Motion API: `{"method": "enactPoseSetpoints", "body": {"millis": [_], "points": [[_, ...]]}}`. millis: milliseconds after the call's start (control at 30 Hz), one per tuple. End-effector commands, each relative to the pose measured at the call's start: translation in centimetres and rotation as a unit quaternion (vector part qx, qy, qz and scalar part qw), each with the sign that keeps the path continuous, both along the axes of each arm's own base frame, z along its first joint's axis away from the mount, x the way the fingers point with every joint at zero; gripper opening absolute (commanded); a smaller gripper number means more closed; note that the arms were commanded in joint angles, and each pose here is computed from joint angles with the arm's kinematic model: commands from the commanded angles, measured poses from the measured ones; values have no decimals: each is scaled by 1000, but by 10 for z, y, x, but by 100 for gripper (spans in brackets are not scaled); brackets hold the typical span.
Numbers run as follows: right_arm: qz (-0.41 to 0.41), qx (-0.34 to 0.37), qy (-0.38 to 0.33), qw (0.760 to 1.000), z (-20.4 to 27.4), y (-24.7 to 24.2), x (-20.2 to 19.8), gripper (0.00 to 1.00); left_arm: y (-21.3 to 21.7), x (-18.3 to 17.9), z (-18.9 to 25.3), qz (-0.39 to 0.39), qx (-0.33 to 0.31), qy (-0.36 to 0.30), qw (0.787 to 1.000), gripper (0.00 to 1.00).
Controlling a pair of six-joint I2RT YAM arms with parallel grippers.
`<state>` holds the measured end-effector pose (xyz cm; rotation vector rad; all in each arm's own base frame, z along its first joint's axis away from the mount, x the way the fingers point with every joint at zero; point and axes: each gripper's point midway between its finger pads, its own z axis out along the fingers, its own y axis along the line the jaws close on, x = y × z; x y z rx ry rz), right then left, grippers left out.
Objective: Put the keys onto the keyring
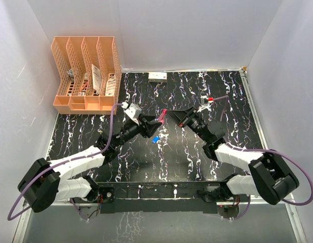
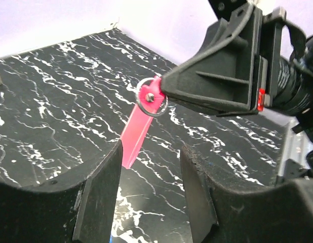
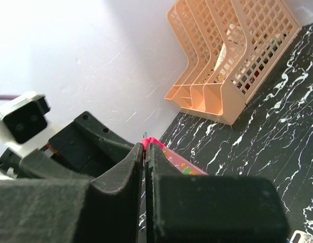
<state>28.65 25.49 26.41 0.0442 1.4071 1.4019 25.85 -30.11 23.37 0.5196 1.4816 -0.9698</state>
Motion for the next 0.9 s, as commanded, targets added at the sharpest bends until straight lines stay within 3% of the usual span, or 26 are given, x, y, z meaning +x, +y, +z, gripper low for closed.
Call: {"method": "enactPoseSetpoints", "body": {"millis": [0, 333, 533, 867], "points": [[4, -6, 34, 999, 20, 7, 8, 0, 8, 9, 16, 47, 59, -88, 993, 48], [-21, -69, 132, 989, 8, 4, 18, 0, 29, 18, 1, 123, 129, -166, 970, 51], [-10, -97, 172, 980, 4, 8, 17, 0, 36, 20, 1, 158, 166, -232, 945, 51], [28, -112, 217, 969, -5, 18, 9, 0, 27, 6, 8, 148, 175, -331, 915, 50]]}}
